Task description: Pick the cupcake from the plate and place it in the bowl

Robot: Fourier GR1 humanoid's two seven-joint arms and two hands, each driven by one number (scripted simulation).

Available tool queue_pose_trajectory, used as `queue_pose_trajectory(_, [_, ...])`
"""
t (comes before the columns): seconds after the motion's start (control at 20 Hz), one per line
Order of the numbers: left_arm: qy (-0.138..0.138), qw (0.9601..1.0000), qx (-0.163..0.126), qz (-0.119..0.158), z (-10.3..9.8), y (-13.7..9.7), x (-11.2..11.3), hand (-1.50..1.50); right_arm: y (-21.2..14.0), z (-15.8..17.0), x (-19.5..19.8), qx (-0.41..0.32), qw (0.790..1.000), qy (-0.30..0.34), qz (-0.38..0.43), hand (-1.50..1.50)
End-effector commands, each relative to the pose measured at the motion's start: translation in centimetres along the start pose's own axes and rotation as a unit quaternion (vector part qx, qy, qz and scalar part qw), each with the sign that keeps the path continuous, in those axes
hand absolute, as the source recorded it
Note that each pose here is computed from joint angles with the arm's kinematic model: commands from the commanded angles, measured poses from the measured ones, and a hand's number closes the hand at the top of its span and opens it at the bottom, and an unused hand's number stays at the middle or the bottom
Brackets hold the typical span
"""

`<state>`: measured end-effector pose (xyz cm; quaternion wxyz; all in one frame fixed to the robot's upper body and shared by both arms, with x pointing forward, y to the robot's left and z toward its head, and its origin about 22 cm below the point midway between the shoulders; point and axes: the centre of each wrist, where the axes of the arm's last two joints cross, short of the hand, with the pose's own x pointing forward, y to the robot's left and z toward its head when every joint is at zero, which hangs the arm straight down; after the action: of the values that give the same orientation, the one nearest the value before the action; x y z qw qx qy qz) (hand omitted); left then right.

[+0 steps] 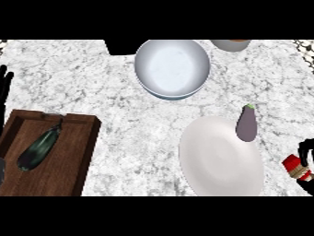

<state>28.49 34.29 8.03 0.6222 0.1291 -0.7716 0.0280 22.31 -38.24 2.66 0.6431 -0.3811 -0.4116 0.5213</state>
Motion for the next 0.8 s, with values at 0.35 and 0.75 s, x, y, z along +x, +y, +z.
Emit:
queue_pose_trajectory(0.35, [0.003, 0.9998, -0.018, 0.004, 0.4, -1.2, 0.8, 0.0, -7.6, 8.9, -2.8, -0.168, 0.964, 0.206, -0.022, 1.5])
queue_pose_trajectory(0.75, [-0.009, 0.9997, -0.024, 0.007, -0.3, -1.9, 0.2, 0.0, -16.2, 12.8, 3.7, -0.279, 0.955, 0.072, -0.065, 1.5])
